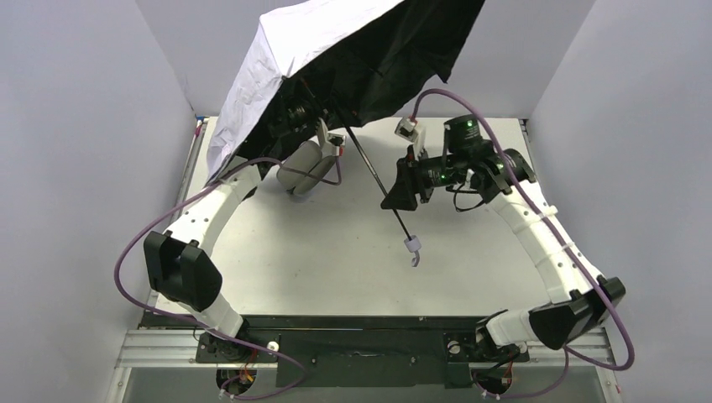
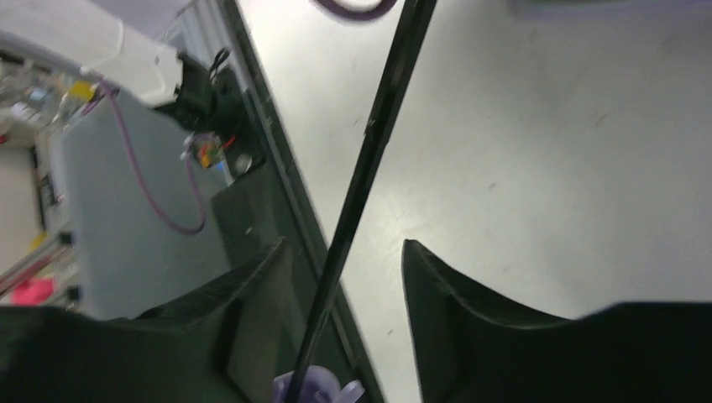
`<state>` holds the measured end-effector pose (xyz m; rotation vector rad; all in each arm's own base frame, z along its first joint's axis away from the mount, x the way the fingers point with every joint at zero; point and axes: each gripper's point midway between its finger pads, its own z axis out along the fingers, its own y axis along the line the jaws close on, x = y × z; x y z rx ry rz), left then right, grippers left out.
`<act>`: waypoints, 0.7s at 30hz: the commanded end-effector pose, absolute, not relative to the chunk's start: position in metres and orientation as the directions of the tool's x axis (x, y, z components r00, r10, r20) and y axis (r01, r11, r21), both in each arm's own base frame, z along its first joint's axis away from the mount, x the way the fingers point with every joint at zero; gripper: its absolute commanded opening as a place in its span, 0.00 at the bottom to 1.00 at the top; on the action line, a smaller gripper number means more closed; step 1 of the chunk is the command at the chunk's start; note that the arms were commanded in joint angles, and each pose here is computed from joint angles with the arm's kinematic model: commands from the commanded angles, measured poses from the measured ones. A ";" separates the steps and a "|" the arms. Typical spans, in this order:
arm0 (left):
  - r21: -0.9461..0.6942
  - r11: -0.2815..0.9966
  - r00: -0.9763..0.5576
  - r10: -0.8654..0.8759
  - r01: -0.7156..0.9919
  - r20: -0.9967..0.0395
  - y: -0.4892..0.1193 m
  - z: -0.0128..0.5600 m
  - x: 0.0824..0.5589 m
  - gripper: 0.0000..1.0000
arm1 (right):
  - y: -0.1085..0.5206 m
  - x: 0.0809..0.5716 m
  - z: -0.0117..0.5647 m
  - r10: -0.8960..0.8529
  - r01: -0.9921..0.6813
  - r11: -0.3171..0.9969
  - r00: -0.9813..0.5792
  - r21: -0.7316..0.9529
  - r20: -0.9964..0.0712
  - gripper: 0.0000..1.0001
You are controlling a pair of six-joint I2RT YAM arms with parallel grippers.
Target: Open the umbrella
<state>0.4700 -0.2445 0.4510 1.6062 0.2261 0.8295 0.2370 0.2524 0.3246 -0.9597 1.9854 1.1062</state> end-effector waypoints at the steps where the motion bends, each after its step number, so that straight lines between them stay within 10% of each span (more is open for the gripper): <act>1: 0.838 -0.181 0.611 0.608 -0.515 0.507 -0.231 0.525 0.435 0.00 | 0.246 0.186 0.301 -0.461 -0.840 0.216 -0.537 0.498 -0.707 0.42; 14: 0.834 -0.198 0.530 0.691 -0.515 0.491 -0.206 0.532 0.450 0.00 | 0.234 0.140 0.258 -0.585 -0.700 0.191 -0.644 0.688 -0.492 0.02; 21: 0.823 -0.243 0.383 0.793 -0.513 0.473 -0.176 0.528 0.477 0.07 | 0.214 0.119 0.258 -0.645 -0.725 0.177 -0.597 0.666 -0.478 0.00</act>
